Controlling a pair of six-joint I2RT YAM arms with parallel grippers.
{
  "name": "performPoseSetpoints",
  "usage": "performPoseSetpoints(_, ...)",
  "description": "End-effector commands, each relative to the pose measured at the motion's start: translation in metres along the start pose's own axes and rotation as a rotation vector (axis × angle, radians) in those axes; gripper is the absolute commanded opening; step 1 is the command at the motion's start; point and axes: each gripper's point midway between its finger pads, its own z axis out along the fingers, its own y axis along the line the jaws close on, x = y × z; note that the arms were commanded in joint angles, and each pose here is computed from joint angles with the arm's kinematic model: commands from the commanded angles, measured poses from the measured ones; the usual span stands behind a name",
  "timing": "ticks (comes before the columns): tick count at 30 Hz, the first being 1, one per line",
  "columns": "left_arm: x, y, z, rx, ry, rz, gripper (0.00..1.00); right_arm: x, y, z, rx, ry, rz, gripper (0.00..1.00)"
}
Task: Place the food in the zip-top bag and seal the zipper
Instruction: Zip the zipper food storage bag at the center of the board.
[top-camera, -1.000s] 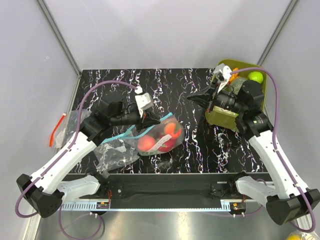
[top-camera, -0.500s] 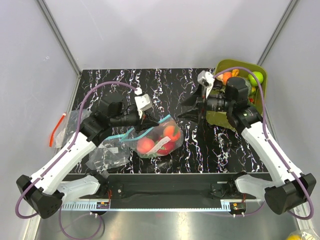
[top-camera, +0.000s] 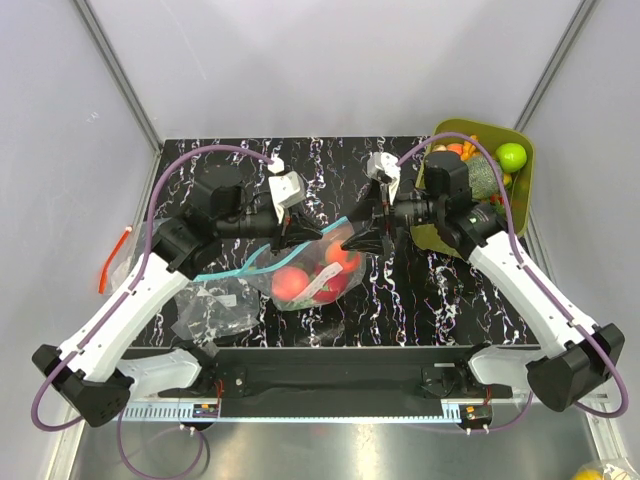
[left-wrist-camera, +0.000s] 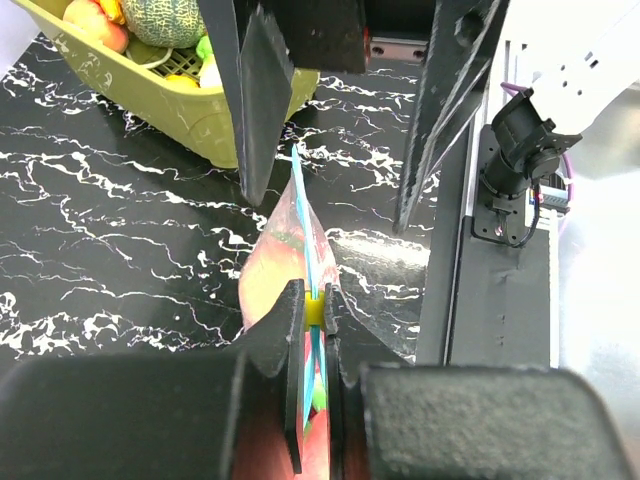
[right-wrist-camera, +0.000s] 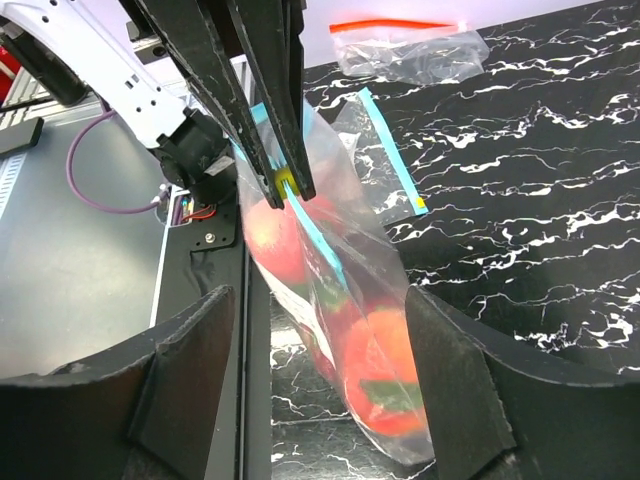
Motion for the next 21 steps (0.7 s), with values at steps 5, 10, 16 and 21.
performPoseSetpoints(5, -0.041, -0.005, -0.002, 0.046, -0.101, 0.096, 0.0, -0.029, 0.005, 0.008, -0.033, -0.031, -0.082, 0.7)
performPoseSetpoints(10, -0.039, -0.005, 0.0, 0.064, -0.077, 0.095, 0.0, -0.029, 0.006, 0.013, -0.046, -0.001, -0.092, 0.48)
performPoseSetpoints(16, -0.04, -0.003, 0.001, 0.062, -0.073, 0.111, 0.0, -0.013, 0.007, 0.015, -0.05, 0.065, -0.078, 0.06)
performPoseSetpoints(21, -0.036, -0.002, 0.001, 0.054, -0.066, 0.105, 0.0, -0.008, 0.005, 0.012, -0.019, 0.085, -0.086, 0.0)
